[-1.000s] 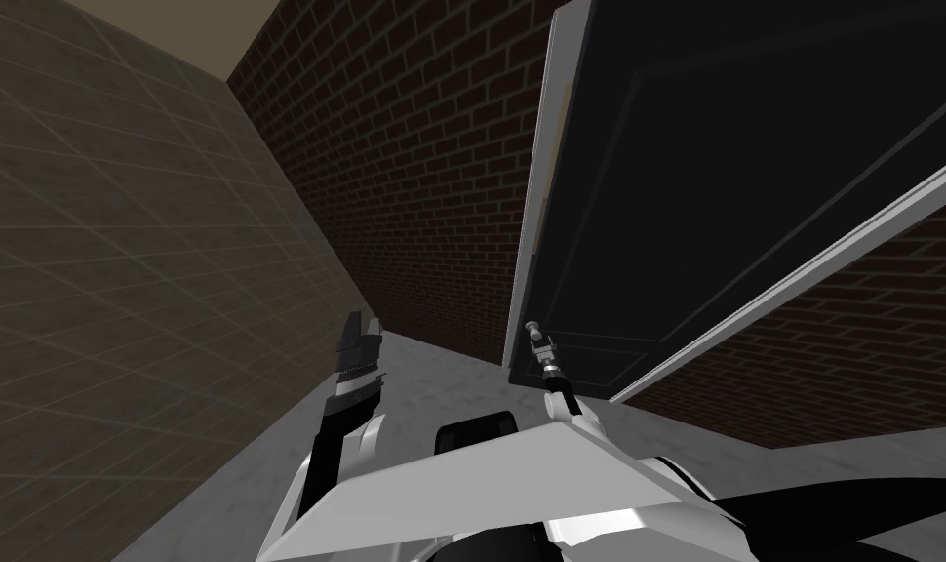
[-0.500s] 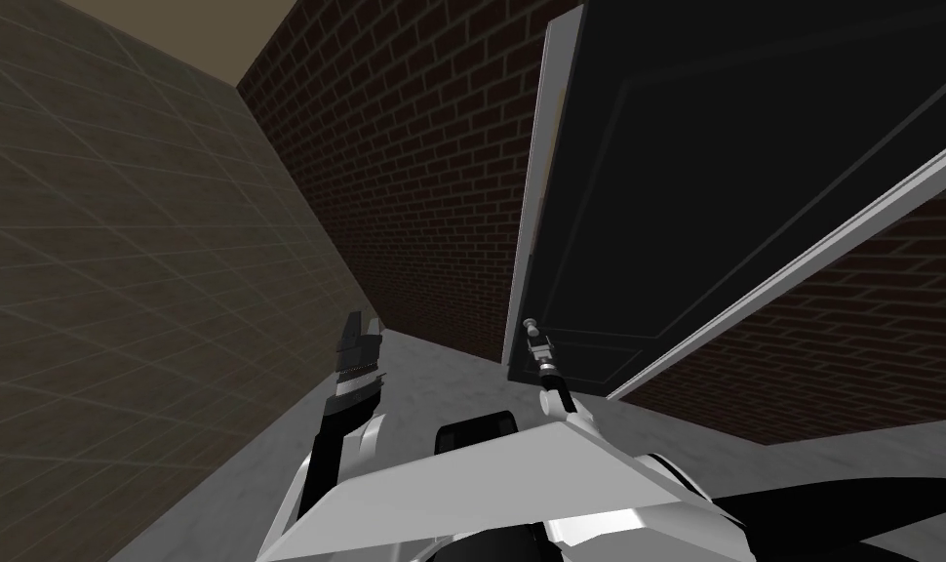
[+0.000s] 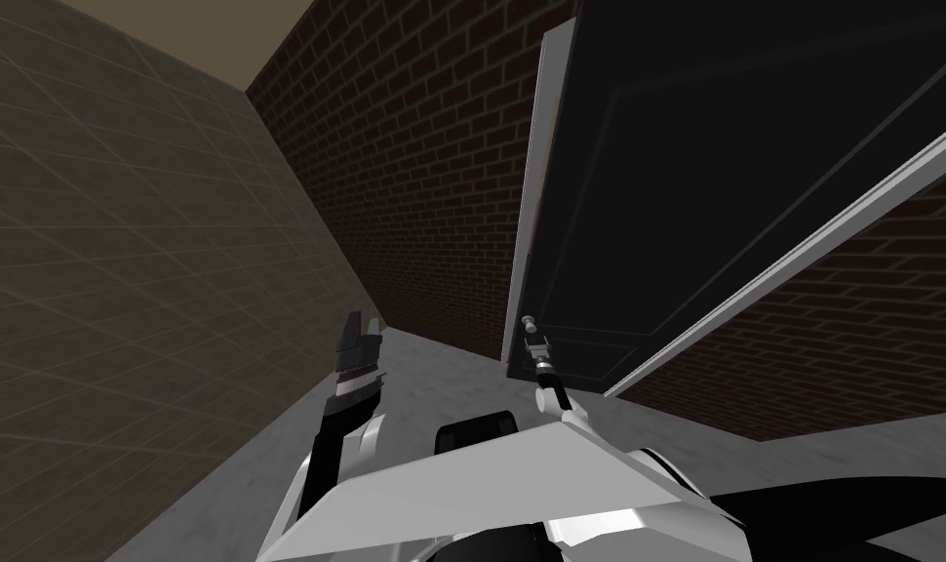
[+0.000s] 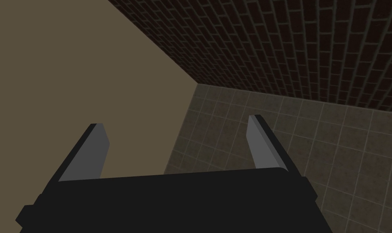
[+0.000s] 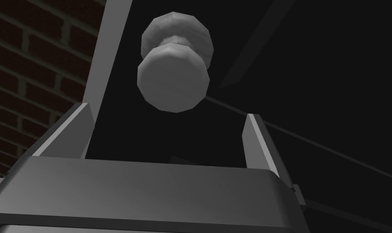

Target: Pull the door open

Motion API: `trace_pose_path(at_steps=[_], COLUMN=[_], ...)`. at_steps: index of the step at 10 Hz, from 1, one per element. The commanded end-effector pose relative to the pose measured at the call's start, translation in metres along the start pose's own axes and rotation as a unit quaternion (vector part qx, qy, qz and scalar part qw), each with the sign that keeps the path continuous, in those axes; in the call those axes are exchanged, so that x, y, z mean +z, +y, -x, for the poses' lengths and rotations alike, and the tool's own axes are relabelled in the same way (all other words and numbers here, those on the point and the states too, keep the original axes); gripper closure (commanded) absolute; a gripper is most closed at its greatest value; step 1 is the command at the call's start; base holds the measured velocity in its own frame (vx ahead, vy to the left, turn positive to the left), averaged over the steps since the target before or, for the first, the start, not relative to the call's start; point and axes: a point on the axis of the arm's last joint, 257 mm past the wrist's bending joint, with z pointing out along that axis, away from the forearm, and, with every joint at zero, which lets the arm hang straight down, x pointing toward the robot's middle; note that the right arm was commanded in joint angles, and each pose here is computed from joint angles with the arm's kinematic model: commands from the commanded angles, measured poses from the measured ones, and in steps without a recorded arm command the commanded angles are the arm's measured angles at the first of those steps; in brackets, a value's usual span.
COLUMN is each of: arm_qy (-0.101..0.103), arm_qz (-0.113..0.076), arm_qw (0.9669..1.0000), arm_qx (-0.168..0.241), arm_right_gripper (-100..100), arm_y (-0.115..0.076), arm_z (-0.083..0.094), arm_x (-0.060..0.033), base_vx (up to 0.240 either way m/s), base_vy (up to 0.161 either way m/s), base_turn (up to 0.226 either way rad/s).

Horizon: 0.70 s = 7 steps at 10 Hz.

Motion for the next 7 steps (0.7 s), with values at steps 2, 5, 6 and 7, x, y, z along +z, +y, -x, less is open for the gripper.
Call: trace_pose_path(at_steps=[2, 5, 6, 7], arm_qy=[-0.003, -0.005, -0.006, -0.007], arm_qz=[0.0, 0.001, 0.001, 0.001], arm_qw=[0.9988, 0.9946, 0.9922, 0.9894], arm_qx=[0.05, 0.104, 0.124, 0.145], arm_right_gripper=[-100, -100, -100, -100], arm_y=[-0.007, -0.015, -0.018, -0.021], arm_z=[-0.002, -0.004, -0.005, -0.006], arm_x=[0.0008, 0.0021, 0.0027, 0.0031], base_vx=[-0.06, -0.061, -0.065, -0.079], base_vy=[-0.01, -0.009, -0.006, -0.011], base_turn=[0.007, 0.011, 0.016, 0.011])
